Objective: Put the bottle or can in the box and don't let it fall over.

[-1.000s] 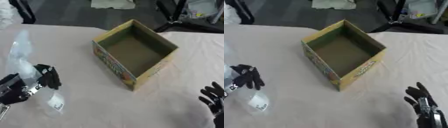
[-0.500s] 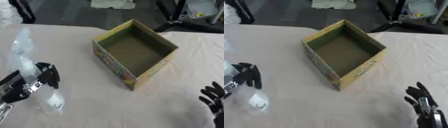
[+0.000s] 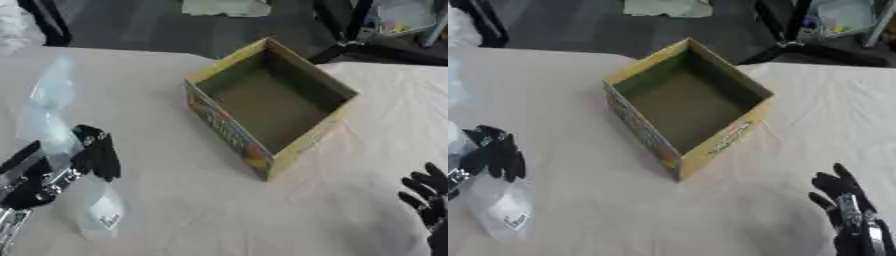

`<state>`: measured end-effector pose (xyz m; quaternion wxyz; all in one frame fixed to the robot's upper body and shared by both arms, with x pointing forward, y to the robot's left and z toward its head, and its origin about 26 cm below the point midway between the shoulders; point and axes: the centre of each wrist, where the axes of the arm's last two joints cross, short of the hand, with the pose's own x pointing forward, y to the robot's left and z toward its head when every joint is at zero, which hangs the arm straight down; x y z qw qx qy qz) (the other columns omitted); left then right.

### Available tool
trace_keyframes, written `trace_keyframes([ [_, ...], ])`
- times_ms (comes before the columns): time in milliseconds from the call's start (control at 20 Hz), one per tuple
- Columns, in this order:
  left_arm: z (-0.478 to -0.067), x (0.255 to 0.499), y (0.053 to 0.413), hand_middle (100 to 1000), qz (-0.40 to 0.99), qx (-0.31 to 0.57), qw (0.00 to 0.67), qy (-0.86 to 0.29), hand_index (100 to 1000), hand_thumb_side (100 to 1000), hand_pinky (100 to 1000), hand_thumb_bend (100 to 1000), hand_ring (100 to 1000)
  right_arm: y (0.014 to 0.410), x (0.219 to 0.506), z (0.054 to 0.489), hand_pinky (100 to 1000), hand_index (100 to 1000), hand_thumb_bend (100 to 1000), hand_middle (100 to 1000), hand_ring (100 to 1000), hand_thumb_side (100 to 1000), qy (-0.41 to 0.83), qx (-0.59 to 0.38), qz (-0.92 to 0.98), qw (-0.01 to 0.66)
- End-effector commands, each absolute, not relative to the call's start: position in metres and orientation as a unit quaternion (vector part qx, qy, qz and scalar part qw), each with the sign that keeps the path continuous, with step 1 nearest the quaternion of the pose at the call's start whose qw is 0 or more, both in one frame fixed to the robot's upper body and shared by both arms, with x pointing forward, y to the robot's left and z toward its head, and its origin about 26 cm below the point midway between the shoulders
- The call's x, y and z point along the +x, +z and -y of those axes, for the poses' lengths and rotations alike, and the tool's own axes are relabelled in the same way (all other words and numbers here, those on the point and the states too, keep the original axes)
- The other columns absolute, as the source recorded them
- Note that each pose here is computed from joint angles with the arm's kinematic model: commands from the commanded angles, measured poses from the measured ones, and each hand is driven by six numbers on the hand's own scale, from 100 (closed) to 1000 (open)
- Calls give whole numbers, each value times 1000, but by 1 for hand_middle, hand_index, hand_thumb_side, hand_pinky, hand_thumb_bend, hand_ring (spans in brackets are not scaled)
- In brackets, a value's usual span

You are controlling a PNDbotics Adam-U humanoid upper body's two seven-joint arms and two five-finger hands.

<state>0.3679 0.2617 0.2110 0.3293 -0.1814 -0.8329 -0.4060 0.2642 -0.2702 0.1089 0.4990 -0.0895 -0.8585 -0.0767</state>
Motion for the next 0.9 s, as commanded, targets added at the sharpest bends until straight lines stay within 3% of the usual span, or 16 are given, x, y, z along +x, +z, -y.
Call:
trace_keyframes([
  [50, -266, 362, 229, 340, 839, -175, 302, -417, 264, 570, 446, 100, 264, 114, 263, 272, 821, 742, 100, 991, 854, 837, -77, -89, 863, 491],
  [900, -264, 360, 240, 288, 850, -198, 280, -400, 254, 583, 374, 100, 232, 113, 263, 273, 819, 740, 100, 989, 852, 832, -78, -89, 864, 490],
])
